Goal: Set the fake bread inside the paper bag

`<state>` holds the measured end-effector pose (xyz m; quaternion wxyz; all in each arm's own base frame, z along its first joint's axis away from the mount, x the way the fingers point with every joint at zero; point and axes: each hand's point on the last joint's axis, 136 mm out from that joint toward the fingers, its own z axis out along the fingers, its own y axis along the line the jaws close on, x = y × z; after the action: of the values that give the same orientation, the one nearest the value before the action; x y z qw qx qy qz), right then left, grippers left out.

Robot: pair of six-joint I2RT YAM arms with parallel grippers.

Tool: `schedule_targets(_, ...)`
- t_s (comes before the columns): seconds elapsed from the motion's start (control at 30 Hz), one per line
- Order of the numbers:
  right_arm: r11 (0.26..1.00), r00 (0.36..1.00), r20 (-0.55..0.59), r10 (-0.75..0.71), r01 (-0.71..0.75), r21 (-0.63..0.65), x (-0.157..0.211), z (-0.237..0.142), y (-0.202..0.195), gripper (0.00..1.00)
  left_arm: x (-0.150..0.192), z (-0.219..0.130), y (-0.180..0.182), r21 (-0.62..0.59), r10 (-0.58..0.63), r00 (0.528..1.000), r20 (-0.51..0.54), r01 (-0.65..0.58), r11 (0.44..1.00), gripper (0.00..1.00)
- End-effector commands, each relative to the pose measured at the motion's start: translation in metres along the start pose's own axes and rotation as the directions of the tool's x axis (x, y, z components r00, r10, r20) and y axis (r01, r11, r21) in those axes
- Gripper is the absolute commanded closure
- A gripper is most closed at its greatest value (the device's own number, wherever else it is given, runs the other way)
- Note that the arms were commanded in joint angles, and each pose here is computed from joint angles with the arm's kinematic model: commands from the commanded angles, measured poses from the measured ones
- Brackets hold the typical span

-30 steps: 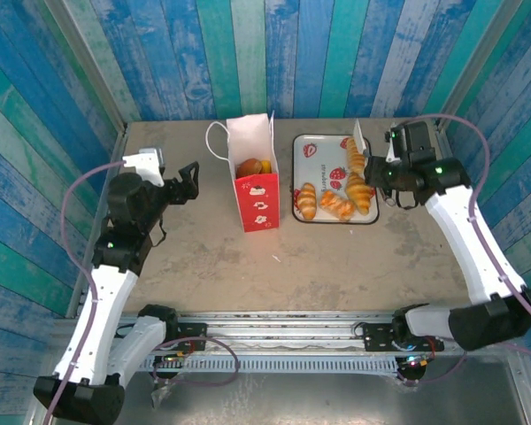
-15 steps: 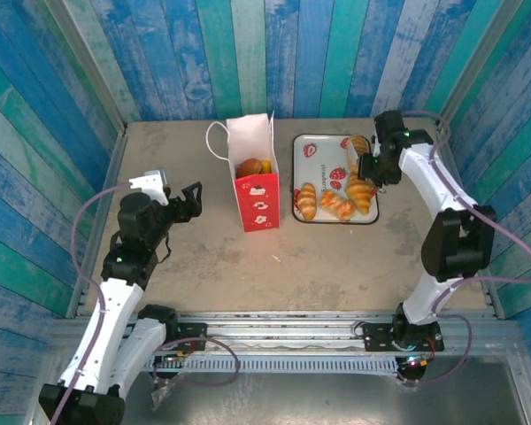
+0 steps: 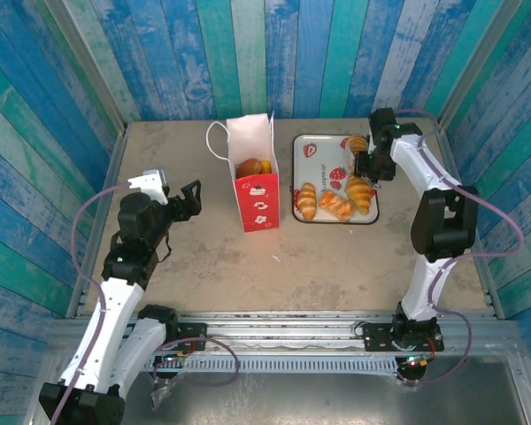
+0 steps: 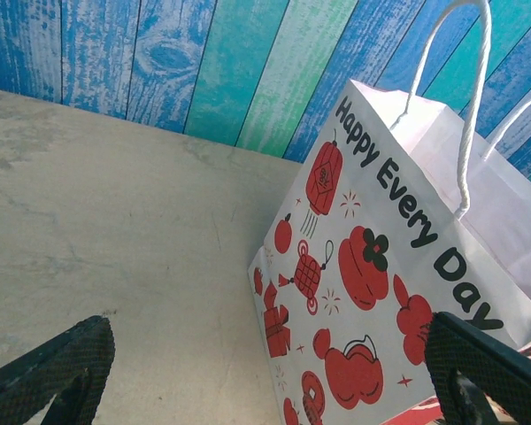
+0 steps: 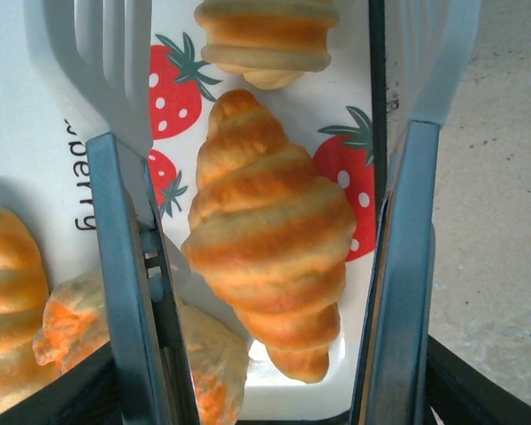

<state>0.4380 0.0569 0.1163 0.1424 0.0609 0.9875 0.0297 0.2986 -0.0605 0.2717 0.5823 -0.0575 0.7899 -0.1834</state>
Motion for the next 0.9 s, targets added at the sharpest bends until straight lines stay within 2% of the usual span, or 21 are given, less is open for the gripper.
schedule_targets(0.0, 1.0, 1.0, -0.006, -0.001, 0.001, -0.024, -0.007, 0.003, 0.003, 0.37, -0.004, 0.003, 0.004, -0.02, 0.015, 1.0, 0.021, -0.015, 1.0, 0.06)
schedule_targets(0.6, 1.0, 0.997, -0.071, -0.005, 0.005, -0.007, -0.001, 0.037, 0.001, 0.43, -0.003, 0.007, 0.007, -0.039, 0.03, 1.0, 0.009, -0.03, 0.999, 0.06)
schedule_targets(0.73, 1.0, 0.998, -0.063, -0.007, 0.006, -0.013, 0.0, 0.034, 0.002, 0.49, -0.006, 0.004, 0.006, -0.036, 0.026, 1.0, 0.014, -0.025, 0.999, 0.06)
schedule_targets(0.87, 1.0, 1.0, -0.027, -0.014, 0.013, -0.012, -0.005, 0.022, 0.002, 0.61, -0.01, 0.0, 0.004, -0.032, 0.019, 0.999, 0.026, -0.018, 0.999, 0.06)
